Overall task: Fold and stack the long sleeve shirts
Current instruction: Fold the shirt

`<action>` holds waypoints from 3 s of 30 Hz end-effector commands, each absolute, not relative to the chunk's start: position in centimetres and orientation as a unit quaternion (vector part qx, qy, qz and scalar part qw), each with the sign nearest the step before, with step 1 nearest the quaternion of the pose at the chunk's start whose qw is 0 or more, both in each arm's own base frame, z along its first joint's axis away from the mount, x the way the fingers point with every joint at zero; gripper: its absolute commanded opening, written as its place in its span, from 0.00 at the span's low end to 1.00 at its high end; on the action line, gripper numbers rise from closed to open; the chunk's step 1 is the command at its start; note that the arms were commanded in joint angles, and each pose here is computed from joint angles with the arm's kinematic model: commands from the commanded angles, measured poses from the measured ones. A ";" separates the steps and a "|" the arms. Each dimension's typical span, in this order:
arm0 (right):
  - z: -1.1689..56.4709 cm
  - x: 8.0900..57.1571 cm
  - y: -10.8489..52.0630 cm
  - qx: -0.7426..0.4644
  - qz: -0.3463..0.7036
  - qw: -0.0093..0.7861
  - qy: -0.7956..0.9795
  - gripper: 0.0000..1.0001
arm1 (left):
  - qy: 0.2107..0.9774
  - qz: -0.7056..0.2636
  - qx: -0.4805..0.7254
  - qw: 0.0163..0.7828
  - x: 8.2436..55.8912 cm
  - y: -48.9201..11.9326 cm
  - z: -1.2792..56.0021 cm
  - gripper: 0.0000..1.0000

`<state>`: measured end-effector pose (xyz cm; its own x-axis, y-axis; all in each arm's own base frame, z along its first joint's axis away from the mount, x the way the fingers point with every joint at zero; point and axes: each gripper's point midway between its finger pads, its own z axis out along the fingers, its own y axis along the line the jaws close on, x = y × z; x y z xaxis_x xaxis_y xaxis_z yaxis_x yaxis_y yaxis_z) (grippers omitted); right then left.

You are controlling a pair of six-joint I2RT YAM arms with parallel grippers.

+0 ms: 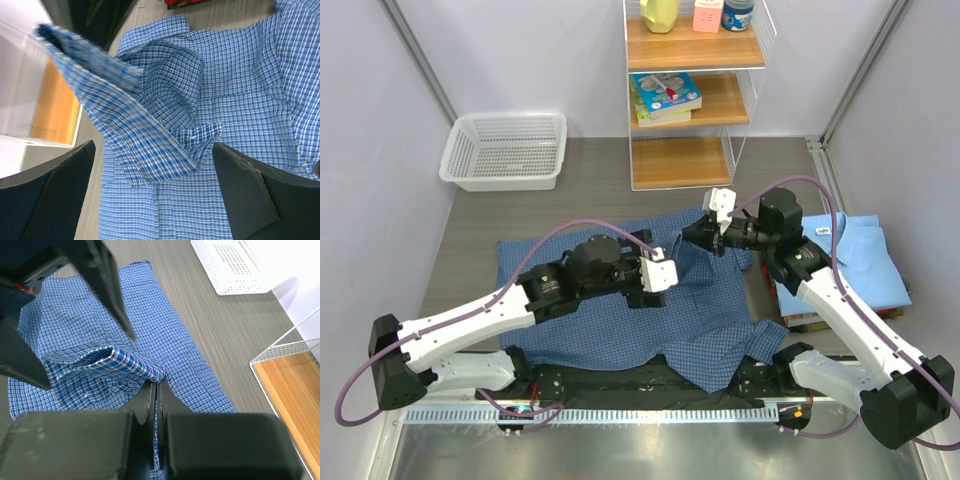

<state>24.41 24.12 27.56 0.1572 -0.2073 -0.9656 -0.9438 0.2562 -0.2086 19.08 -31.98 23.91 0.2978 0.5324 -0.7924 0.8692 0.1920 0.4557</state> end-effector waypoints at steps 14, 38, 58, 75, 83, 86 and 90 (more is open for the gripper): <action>28.5 25.5 24.5 -0.500 0.325 0.579 0.556 0.01 | 0.489 -0.039 0.638 0.593 19.2 -32.9 23.5 1.00; 30.2 23.0 24.3 -0.529 0.331 0.591 0.512 0.01 | 0.578 -0.110 0.572 0.571 20.6 -33.6 27.6 0.00; 23.9 31.3 16.7 -0.346 0.344 0.444 0.752 0.97 | 0.533 -0.457 0.661 0.263 6.6 -34.8 29.8 0.00; 16.4 33.7 17.8 -0.323 0.373 0.286 0.821 0.71 | 0.791 -0.409 0.332 0.312 25.0 -28.4 23.9 0.00; 13.7 34.7 16.7 -0.327 0.340 0.233 0.850 0.68 | 0.874 -0.334 0.157 0.316 28.1 -15.8 15.0 0.00; 12.9 34.7 16.3 -0.324 0.329 0.222 0.858 0.67 | 0.887 -0.308 0.129 0.319 28.1 -12.5 13.0 0.00; 12.2 34.6 16.2 -0.331 0.319 0.213 0.862 0.66 | 0.885 -0.295 0.115 0.342 28.5 -9.7 12.7 0.00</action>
<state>34.11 16.34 11.23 -0.7265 -0.3973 -0.5606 -0.6729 0.5768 0.4633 27.17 -11.65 11.26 -0.8198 0.0057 -0.5726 0.3509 0.7951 -0.4946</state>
